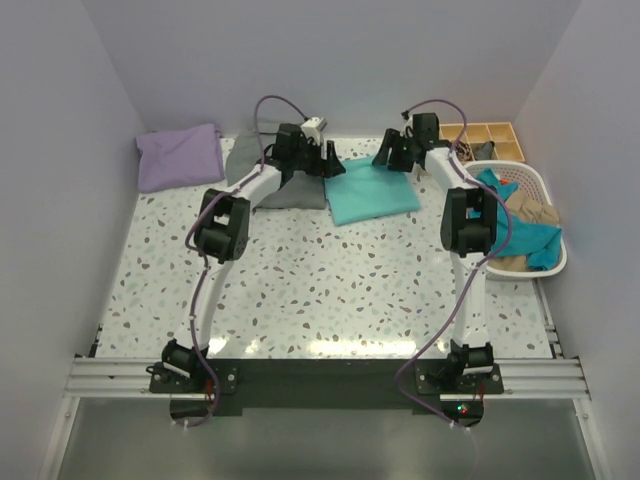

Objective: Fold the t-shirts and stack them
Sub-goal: Fold the tshirt

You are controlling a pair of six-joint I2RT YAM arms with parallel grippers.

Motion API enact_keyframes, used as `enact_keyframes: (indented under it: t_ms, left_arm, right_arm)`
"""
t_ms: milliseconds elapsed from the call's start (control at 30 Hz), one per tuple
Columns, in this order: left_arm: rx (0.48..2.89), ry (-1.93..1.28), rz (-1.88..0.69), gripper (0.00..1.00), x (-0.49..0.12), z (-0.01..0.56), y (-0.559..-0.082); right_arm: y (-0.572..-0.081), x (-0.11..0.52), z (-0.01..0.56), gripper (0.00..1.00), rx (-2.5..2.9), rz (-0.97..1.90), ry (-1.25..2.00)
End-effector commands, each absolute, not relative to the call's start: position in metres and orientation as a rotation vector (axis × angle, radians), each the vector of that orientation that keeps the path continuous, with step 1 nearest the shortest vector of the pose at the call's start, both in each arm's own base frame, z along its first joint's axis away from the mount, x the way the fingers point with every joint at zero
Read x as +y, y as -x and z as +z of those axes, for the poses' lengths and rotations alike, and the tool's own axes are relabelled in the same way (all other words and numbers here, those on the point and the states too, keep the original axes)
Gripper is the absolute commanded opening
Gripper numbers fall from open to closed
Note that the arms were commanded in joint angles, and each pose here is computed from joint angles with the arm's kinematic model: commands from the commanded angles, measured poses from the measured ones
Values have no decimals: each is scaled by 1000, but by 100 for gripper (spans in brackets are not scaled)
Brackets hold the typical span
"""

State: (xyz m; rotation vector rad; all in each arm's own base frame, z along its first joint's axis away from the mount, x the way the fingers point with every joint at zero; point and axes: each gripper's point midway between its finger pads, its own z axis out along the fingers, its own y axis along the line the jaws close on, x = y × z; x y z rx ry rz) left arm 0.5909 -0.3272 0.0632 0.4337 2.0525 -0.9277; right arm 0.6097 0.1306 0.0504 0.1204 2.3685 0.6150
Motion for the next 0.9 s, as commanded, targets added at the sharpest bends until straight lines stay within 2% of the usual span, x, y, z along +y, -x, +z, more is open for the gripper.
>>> enact_keyframes:
  t_ms: [0,233,600,700,867]
  left_arm:
    - [1957,-457,-885,81,-324,89,-606]
    - [1955,-448,-836,82,-316,94,-604]
    - [1967,-451,-794,83,-307,101,-593]
    - [1950,-445,-762,84,-302,109,-593]
    - [1889,-410,-676,86,-288,148,-594]
  right_arm:
    - [-645,125,90,63,2240,543,-55]
    - [-659,120,121,67,2138,508,-50]
    - [-669,101,78,71,2208,366,-68]
    - [-669,103,89,71,2181,374,-39]
    - [-659,98,141,72,2120,347,0]
